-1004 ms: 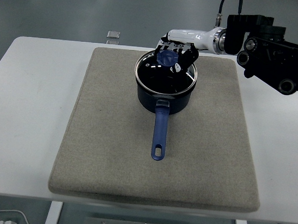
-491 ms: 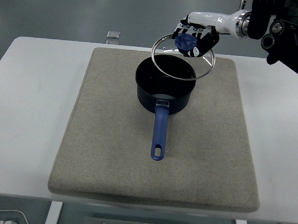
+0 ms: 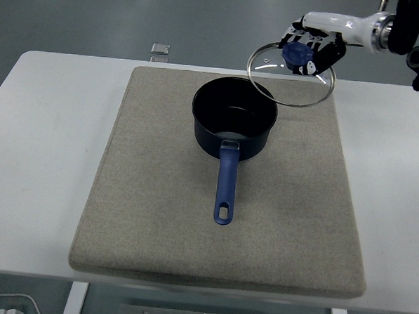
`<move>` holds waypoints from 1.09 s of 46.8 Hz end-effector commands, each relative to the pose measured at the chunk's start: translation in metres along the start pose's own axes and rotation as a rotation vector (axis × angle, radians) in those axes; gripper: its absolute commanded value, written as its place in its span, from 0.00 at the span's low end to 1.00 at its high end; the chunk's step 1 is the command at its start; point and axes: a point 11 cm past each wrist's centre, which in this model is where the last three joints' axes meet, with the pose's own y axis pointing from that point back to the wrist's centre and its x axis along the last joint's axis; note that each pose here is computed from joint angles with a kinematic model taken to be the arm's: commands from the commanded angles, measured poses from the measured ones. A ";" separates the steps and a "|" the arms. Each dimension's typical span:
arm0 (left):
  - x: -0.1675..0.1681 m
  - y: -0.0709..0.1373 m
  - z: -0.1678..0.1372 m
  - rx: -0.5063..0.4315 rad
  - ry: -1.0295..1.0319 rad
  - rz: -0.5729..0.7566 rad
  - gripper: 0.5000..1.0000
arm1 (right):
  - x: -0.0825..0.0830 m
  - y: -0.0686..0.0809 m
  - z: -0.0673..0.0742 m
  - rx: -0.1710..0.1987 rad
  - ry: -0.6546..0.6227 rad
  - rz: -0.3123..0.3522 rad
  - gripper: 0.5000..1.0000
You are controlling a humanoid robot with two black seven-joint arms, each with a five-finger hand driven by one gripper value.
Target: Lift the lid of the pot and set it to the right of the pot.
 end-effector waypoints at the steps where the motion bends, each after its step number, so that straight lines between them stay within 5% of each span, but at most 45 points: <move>1: 0.000 0.000 0.000 0.001 0.000 0.000 1.00 | -0.006 0.000 0.007 -0.014 -0.001 -0.007 0.00; 9: 0.000 0.000 0.000 -0.001 0.000 0.000 1.00 | -0.017 0.008 0.037 -0.067 -0.025 0.004 0.00; 21: 0.000 0.000 0.000 0.001 0.000 0.000 1.00 | -0.043 0.005 0.056 -0.101 -0.052 0.007 0.00; 44: 0.000 0.000 0.000 0.001 0.000 0.000 1.00 | -0.077 -0.002 0.073 -0.138 -0.084 -0.005 0.00; 51: 0.000 0.000 0.000 -0.001 0.000 0.000 1.00 | -0.082 -0.006 0.069 -0.127 -0.084 -0.014 0.00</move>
